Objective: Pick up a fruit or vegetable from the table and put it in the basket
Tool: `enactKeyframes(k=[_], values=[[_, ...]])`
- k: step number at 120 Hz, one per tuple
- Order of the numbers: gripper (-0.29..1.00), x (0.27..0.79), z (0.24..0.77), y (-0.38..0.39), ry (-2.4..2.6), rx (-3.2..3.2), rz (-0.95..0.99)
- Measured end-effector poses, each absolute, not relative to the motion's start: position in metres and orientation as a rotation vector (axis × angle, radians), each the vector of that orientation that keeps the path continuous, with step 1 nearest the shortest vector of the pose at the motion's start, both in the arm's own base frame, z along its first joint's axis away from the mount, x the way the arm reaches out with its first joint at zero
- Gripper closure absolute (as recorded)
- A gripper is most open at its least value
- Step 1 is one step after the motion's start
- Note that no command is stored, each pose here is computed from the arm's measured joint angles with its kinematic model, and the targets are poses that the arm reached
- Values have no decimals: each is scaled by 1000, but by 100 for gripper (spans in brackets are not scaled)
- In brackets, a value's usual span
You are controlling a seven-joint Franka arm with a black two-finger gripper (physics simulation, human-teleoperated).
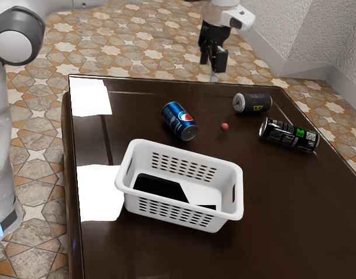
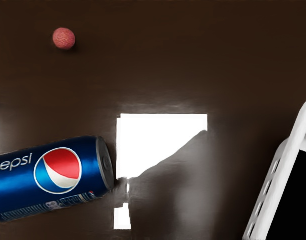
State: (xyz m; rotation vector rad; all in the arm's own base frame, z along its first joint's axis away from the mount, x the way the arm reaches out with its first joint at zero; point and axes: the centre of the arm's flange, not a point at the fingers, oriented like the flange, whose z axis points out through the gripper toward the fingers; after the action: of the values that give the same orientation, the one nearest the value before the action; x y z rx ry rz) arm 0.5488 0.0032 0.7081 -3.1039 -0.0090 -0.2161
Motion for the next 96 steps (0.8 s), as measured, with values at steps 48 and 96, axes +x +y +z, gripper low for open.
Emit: enactKeyframes(k=[48, 96], values=[[0, 540, 778, 30, -96, -3080, -391], [0, 678, 569, 153, -340, -3091, -187]])
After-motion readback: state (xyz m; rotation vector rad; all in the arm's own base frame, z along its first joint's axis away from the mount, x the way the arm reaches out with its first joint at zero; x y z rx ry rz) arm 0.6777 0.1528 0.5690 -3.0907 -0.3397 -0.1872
